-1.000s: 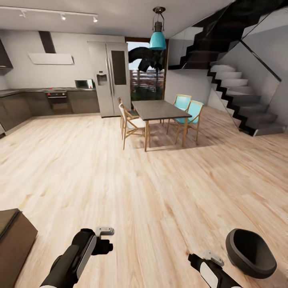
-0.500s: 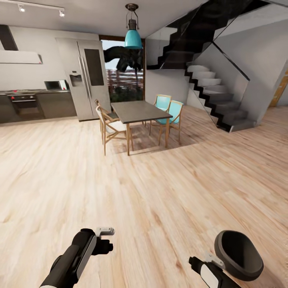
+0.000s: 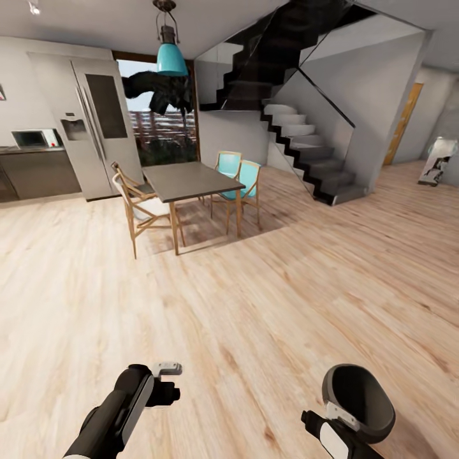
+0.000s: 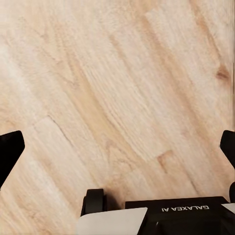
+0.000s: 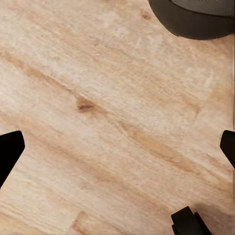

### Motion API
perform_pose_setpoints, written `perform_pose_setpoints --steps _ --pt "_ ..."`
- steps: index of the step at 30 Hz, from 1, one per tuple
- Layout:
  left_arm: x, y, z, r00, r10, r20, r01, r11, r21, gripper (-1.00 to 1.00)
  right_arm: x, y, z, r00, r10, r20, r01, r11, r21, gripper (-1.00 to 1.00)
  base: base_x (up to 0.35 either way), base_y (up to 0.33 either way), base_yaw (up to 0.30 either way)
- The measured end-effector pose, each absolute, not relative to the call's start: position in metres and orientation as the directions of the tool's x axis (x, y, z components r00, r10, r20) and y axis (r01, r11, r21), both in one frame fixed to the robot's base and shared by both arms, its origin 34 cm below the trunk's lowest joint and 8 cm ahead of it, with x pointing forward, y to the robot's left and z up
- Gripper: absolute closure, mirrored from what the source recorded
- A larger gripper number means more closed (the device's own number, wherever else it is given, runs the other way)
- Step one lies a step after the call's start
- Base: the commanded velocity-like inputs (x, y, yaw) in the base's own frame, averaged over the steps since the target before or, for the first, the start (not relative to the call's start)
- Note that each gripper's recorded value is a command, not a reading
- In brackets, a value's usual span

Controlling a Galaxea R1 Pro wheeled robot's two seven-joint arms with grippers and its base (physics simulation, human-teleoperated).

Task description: Place each of the two pumpkins and all three candles from the living room inside a cabinet in the living room (use any cabinet), then make sure every cabinet is closed, and position the cauldron so it is next to a table in the living room.

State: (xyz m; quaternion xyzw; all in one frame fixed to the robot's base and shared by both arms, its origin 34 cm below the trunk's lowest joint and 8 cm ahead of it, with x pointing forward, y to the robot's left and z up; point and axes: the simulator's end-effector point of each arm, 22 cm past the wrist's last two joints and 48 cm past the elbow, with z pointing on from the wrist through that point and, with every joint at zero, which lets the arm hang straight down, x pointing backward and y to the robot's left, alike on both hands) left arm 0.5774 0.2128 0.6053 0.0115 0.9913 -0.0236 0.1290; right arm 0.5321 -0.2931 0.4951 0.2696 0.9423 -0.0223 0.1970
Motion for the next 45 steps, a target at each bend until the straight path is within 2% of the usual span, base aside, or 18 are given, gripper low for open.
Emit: perform_pose_setpoints --steps 19,45 --pt "0.5758 0.2131 0.6018 -0.968 0.017 -0.249 0.029 0.999 -0.043 -1.00 0.5295 -0.2932 0.4920 -0.780 0.500 -0.377 0.518 0.854 0.060 -1.00 0.016 0.010 -0.290" --pt "0.5747 0.2143 0.5990 -0.970 0.017 -0.243 0.028 0.999 -0.041 -1.00 0.5252 -0.2940 0.4884 -0.784 0.501 -0.368 0.520 0.853 0.054 -1.00 0.240 0.198 -0.290"
